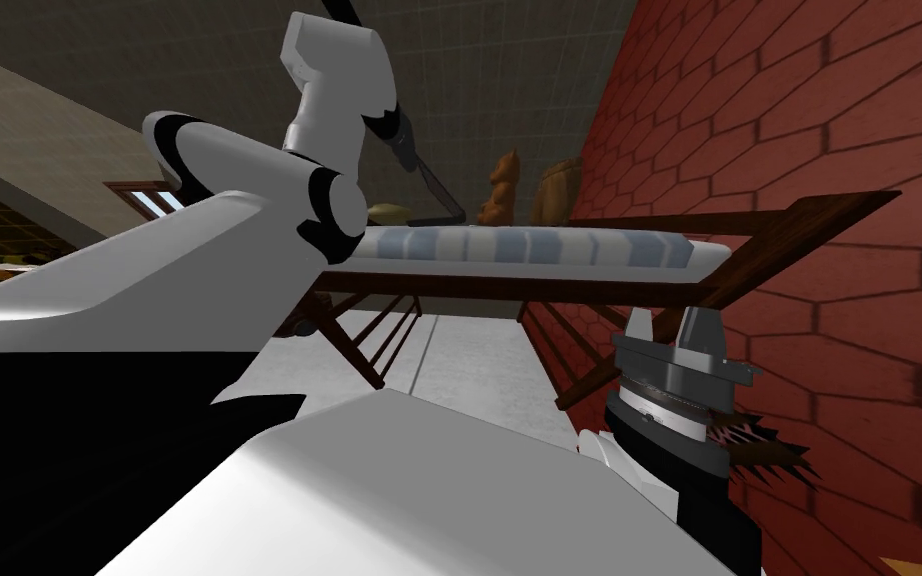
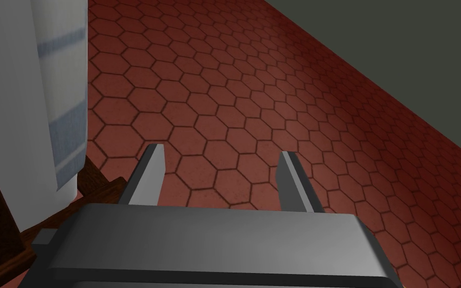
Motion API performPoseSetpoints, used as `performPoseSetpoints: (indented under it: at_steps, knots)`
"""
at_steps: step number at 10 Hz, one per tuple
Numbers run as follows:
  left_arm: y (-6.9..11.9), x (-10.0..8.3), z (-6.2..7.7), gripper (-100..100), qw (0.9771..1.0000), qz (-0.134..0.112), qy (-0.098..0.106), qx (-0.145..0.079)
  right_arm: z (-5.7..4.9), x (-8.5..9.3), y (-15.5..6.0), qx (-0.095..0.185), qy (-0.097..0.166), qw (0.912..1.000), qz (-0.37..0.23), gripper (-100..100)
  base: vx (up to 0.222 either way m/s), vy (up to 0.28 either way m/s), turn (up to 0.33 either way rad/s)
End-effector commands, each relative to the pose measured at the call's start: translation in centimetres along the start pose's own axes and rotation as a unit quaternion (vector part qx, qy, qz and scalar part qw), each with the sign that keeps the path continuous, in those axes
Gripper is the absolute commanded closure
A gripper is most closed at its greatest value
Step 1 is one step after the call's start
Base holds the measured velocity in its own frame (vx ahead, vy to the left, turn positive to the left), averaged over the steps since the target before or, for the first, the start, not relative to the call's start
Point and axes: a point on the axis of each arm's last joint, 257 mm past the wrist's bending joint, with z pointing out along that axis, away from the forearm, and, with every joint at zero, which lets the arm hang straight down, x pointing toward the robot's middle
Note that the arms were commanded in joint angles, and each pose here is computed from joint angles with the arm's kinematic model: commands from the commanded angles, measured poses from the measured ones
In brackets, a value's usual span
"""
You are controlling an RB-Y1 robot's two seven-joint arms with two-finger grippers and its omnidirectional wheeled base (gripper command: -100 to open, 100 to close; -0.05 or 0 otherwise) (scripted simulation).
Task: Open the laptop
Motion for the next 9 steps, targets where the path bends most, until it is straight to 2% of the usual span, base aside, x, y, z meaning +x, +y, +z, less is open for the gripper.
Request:
performPoseSetpoints:
  at_steps: [1,2,5,6,9]
  knots:
    - [0.0,0.3,0.0,100,0.9995,-0.032,0.0,0.002,0.0,0.0,0.0,0.0,0.0,1.0,0.0,0,0.005,0.007,0.02]
    - [0.7,2.4,0.5,100,0.9999,-0.011,-0.003,0.006,0.0,0.0,0.0,0.0,0.0,1.0,0.0,0,-0.054,0.114,-0.042]
    - [0.7,2.4,0.5,100,0.9985,-0.055,-0.003,0.006,0.0,0.0,0.0,0.0,0.0,1.0,0.0,0,-0.038,0.076,-0.028]
    - [1.4,4.7,0.9,100,0.9994,-0.033,-0.003,0.011,0.0,0.0,0.0,0.0,0.0,1.0,0.0,0,-0.066,0.103,-0.032]
    - [1.4,4.7,0.9,100,0.997,-0.077,-0.003,0.011,0.0,0.0,0.0,0.0,0.0,1.0,0.0,0,-0.036,0.083,-0.031]
